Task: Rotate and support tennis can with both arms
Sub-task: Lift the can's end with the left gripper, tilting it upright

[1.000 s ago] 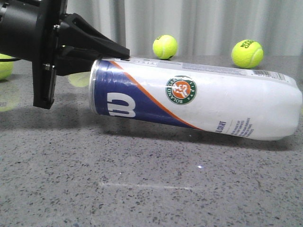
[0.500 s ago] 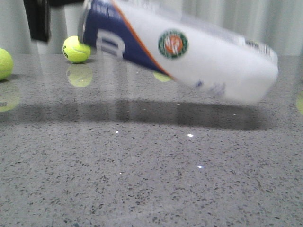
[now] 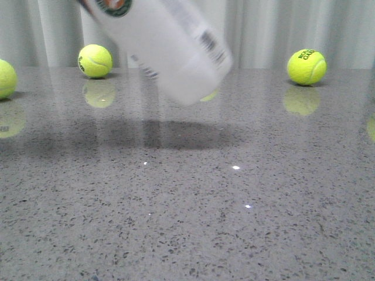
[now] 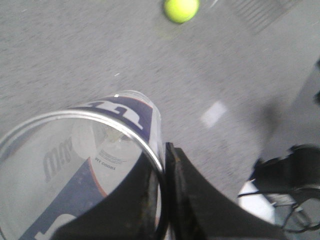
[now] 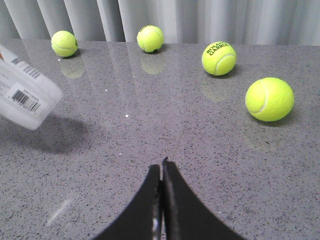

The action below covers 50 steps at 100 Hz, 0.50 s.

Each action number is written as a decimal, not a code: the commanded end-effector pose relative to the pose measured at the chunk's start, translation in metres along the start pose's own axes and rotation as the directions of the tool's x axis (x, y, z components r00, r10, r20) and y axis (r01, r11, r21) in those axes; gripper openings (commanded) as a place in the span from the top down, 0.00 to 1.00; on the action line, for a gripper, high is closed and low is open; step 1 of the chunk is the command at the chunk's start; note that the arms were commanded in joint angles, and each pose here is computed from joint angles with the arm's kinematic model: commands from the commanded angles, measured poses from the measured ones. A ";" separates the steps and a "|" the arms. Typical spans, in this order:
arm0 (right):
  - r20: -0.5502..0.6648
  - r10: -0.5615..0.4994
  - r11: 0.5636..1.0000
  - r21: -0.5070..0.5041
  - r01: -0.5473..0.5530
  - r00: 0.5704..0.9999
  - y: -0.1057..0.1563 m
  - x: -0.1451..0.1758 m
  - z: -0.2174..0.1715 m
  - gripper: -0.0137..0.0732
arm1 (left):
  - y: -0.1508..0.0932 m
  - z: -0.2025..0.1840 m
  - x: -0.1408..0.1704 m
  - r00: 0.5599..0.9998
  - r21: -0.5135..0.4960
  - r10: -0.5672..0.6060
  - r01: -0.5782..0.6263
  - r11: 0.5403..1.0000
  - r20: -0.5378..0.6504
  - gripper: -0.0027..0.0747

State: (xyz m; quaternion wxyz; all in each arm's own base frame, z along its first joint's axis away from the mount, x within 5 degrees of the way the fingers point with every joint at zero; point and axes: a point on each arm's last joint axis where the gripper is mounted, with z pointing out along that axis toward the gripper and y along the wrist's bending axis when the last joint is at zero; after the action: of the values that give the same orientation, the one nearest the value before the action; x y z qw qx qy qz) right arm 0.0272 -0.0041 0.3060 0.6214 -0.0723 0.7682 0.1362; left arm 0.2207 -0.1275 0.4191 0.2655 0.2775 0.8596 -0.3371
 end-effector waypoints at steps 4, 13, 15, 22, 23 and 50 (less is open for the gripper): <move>0.092 -0.018 1.000 -0.013 0.019 0.996 0.002 -0.013 -0.002 0.91 | -0.022 -0.015 -0.006 0.999 -0.066 0.040 -0.039 0.997 0.027 0.99; 0.092 -0.018 1.000 -0.013 0.019 0.996 0.002 -0.013 -0.002 0.91 | -0.030 -0.010 -0.005 0.997 -0.115 0.072 -0.075 0.991 -0.030 0.99; 0.092 -0.018 1.000 -0.013 0.019 0.996 0.002 -0.013 -0.002 0.91 | -0.031 -0.008 -0.004 0.996 -0.125 0.081 -0.086 0.988 -0.042 0.99; 0.092 -0.018 1.000 -0.013 0.019 0.996 0.002 -0.013 -0.002 0.91 | -0.036 -0.003 -0.002 0.991 -0.161 0.111 -0.121 0.980 -0.074 0.99; 0.092 -0.018 1.000 -0.013 0.019 0.996 0.002 -0.013 -0.002 0.91 | -0.037 -0.003 -0.002 0.991 -0.165 0.112 -0.124 0.979 -0.077 0.99; 0.092 -0.018 1.000 -0.013 0.019 0.996 0.002 -0.013 -0.002 0.91 | -0.044 0.011 0.001 0.978 -0.231 0.165 -0.191 0.954 -0.129 0.99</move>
State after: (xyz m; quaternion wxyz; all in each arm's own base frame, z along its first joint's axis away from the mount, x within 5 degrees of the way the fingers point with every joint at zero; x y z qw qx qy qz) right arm 0.0272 -0.0041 0.3060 0.6214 -0.0723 0.7682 0.1362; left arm 0.1988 -0.1609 0.4172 0.2460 0.3404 0.8896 -0.1792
